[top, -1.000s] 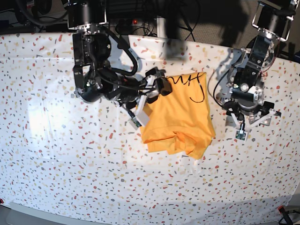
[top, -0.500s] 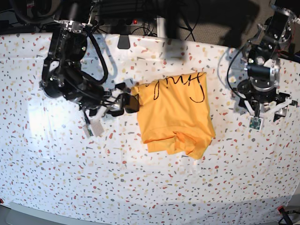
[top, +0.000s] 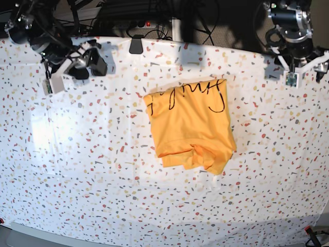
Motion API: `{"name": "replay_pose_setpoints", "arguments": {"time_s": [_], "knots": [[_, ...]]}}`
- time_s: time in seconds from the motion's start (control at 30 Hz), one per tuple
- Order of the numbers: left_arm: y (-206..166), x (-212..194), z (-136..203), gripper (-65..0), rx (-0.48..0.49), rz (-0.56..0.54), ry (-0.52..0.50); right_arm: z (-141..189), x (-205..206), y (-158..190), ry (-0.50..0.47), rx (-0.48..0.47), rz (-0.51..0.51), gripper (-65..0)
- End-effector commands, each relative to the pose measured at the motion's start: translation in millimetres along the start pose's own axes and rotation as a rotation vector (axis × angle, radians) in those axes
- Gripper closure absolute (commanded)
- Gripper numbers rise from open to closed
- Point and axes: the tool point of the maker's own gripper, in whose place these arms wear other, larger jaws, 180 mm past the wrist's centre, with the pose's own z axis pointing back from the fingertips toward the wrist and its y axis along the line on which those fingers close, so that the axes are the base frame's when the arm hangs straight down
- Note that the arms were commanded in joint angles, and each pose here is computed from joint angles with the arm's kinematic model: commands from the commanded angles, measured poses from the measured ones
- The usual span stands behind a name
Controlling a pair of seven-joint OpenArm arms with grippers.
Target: Fold the T-shirt properly
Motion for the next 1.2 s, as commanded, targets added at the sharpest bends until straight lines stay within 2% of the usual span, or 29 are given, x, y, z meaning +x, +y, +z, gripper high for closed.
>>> {"name": "replay_pose_setpoints", "arguments": {"time_s": [0.0,0.07,0.2,0.3,0.47,0.57,0.67,0.77,0.87,0.93,1.03,1.1,1.17], "knots": [[6,-1,6,-36.7,0.023,-0.018,-0.018,10,4,7,-0.027,0.010,0.023,-32.4],[3,-18,13,-36.7,0.014,-0.040,0.017,23,-11,14,0.013,0.004,0.022,-32.4],[-10,-46,28,-36.7,-0.031,-0.063,0.082,42,-45,35,0.102,0.058,-0.028,-32.4],[-22,-69,35,-36.7,-0.058,-0.089,0.141,51,-76,45,0.203,0.070,-0.055,-32.4],[-58,-145,29,-36.7,-0.111,-0.204,0.312,62,-125,54,0.377,0.071,-0.075,-32.4],[-88,-210,23,-36.7,-0.193,-0.278,0.432,61,-161,58,0.493,0.110,-0.106,-32.4],[-116,-266,18,-36.7,-0.272,-0.365,0.535,59,-217,57,0.643,0.146,-0.151,-32.4],[-145,-302,12,-36.7,-0.368,-0.413,0.612,52,-272,43,0.753,0.147,-0.153,-32.4],[-184,-318,12,-36.7,-0.557,-0.374,0.674,41,-320,23,0.860,0.137,-0.164,-32.5],[-210,-315,13,-36.7,-0.710,-0.324,0.667,34,-345,8,0.947,0.125,-0.177,-32.5],[-244,-297,17,-36.7,-0.905,-0.222,0.583,11,-360,-10,0.998,0.112,-0.230,-32.5],[-260,-282,19,-36.7,-0.992,-0.149,0.514,-7,-361,-20,1.003,0.101,-0.265,-32.5],[-270,-266,18,-36.7,-1.040,-0.100,0.434,-24,-356,-28,0.993,0.092,-0.289,-32.4]]}}
